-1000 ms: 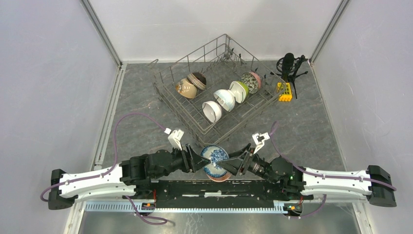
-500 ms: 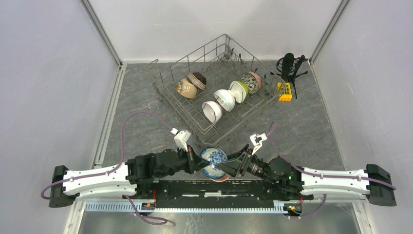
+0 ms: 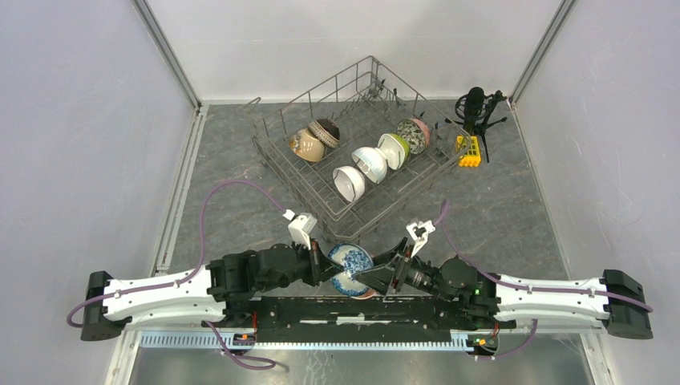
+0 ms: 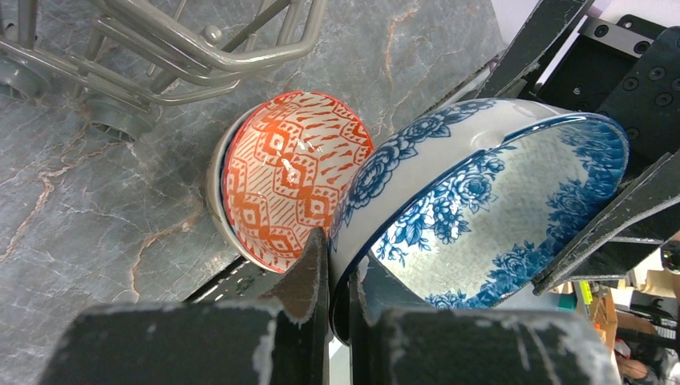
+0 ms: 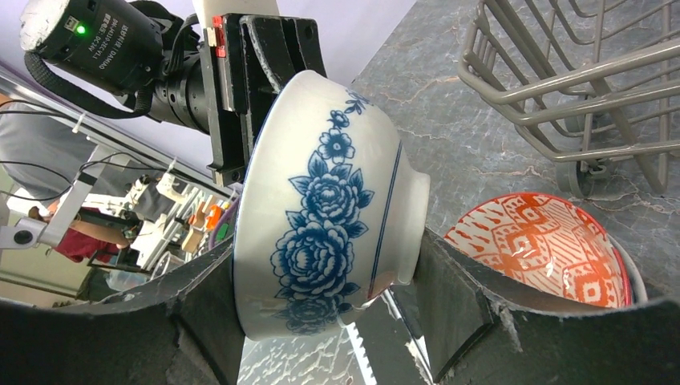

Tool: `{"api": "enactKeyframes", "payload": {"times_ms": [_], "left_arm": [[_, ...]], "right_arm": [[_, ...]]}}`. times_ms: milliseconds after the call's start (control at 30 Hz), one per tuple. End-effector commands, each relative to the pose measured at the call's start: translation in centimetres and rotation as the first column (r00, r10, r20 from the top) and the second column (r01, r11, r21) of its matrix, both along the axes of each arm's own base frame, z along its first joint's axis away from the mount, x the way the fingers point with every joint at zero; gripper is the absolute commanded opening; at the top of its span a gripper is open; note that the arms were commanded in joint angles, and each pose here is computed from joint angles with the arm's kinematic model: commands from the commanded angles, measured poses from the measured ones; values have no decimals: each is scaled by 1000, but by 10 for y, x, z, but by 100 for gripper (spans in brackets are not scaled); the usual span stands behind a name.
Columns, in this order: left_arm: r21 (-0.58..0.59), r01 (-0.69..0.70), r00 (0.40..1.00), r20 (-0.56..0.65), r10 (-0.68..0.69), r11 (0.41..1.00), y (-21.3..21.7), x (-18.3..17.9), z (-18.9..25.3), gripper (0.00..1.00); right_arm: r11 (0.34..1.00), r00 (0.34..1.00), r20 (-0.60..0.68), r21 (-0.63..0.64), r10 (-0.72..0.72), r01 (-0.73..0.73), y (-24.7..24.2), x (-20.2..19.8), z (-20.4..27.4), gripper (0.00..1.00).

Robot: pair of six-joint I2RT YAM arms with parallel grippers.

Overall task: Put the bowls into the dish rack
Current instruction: Pick up the bowl from the center of the board.

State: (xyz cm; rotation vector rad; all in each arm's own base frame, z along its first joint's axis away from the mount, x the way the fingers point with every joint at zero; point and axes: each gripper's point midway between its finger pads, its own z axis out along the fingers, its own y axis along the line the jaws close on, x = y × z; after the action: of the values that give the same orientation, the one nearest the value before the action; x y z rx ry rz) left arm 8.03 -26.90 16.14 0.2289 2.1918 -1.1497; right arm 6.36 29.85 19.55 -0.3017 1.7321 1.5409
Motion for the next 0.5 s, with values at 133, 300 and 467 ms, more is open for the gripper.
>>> {"api": "enactKeyframes", "payload": {"times_ms": [133,300,467], "left_arm": [[-75,61,997,48,-57,995,-15,-4,39,2],[-51,69,997,47,-66,996,-17,-4,37,2],[-32,78,996,48,-77,996,-18,-5,36,2]], "right_arm": [[984,990,101,137,102,-115,8,-19,54,70],[982,986,122,133,115,-131,9,-21,57,75],[979,982,141,144,126,-146,9,-24,60,79]]}}
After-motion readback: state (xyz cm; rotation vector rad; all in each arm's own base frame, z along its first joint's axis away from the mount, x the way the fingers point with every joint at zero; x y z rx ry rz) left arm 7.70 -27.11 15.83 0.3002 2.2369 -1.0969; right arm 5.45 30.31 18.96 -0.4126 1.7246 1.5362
